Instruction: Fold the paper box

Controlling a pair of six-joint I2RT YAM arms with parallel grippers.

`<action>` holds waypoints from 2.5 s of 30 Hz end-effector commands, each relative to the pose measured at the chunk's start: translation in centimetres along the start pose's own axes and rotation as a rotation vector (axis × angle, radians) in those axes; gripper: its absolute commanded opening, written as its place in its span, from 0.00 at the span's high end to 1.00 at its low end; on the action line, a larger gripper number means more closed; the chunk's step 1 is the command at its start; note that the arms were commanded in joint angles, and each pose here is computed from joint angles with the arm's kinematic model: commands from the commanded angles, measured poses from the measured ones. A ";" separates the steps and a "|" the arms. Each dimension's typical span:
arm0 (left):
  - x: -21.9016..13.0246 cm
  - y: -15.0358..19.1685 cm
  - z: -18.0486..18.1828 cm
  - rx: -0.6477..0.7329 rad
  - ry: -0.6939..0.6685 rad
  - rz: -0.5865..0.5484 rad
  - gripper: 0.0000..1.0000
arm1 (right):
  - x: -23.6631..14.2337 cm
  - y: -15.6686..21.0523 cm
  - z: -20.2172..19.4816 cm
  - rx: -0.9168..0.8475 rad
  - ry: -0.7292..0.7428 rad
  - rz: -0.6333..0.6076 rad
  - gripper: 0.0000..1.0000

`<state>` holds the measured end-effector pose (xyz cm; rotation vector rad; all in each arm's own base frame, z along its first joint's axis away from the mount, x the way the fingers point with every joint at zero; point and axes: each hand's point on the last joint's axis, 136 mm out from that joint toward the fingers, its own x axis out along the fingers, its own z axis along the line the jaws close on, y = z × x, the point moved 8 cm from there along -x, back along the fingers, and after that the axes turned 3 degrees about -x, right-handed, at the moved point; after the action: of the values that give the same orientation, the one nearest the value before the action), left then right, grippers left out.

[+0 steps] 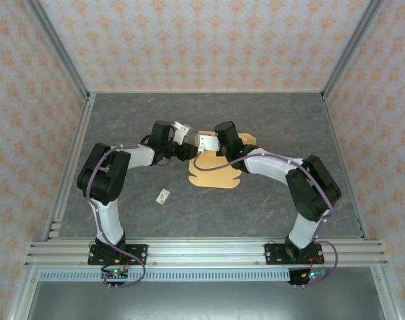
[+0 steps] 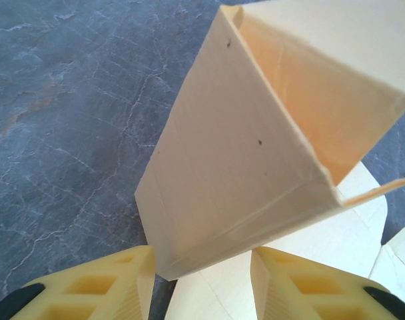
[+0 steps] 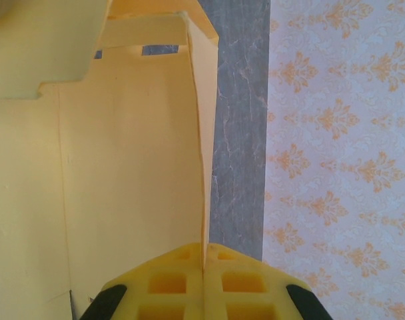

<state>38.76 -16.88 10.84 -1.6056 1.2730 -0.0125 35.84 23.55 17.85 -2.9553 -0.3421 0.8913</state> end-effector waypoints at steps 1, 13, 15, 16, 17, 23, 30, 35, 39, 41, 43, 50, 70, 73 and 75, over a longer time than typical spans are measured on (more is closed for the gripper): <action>-1.3 -1.9 -0.9 0.063 -0.039 -0.106 0.57 | -0.2 -0.8 0.4 -0.007 -0.070 -0.061 1.00; -1.1 -1.5 -0.6 0.074 -0.069 -0.101 0.57 | 0.7 -0.8 0.1 0.007 -0.100 -0.059 1.00; -1.0 -1.7 -0.7 0.073 -0.071 -0.099 0.58 | 0.7 -0.8 -0.1 0.014 -0.099 -0.065 1.00; -1.0 -1.8 -0.7 0.072 -0.067 -0.100 0.58 | 0.6 -0.8 -0.1 0.016 -0.101 -0.069 1.00; -1.0 -1.9 -0.9 0.073 -0.062 -0.106 0.58 | 0.7 -0.9 -0.2 0.016 -0.105 -0.069 1.00; -1.1 -1.9 -1.0 0.077 -0.080 -0.113 0.58 | 0.6 -0.7 -0.3 0.021 -0.112 -0.069 1.00; -0.9 -1.9 -0.6 0.065 -0.109 -0.088 0.55 | 0.5 -0.5 -0.4 0.022 -0.114 -0.060 1.00; -0.9 -2.4 -0.3 0.051 -0.104 -0.089 0.49 | 0.5 -0.5 -0.4 0.023 -0.117 -0.062 1.00; -1.2 -2.9 -0.2 0.052 -0.083 -0.096 0.43 | 0.5 -0.4 -0.4 0.024 -0.120 -0.061 1.00; -1.1 -3.1 -0.4 0.068 -0.065 -0.094 0.42 | 0.6 -0.5 -0.4 0.025 -0.121 -0.062 1.00; -1.0 -3.2 -0.3 0.069 -0.054 -0.079 0.42 | 0.5 -0.5 -0.4 0.027 -0.122 -0.063 1.00; 0.1 -3.5 -0.1 0.065 -0.004 -0.038 0.41 | 0.4 -0.6 -0.5 0.035 -0.131 -0.073 1.00; 1.3 -4.6 -0.7 0.079 -0.088 -0.100 0.40 | 1.3 -1.2 0.1 0.040 -0.108 -0.031 1.00; 1.3 -4.3 -0.6 0.080 -0.095 -0.106 0.40 | 1.6 -1.5 0.5 0.011 -0.071 -0.018 1.00; 1.1 -4.3 -0.6 0.084 -0.104 -0.111 0.40 | 1.5 -1.7 0.7 0.007 -0.055 -0.024 1.00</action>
<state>40.94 -18.49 11.39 -1.5569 1.2107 0.0287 37.54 24.06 17.73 -2.9063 -0.2940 0.9493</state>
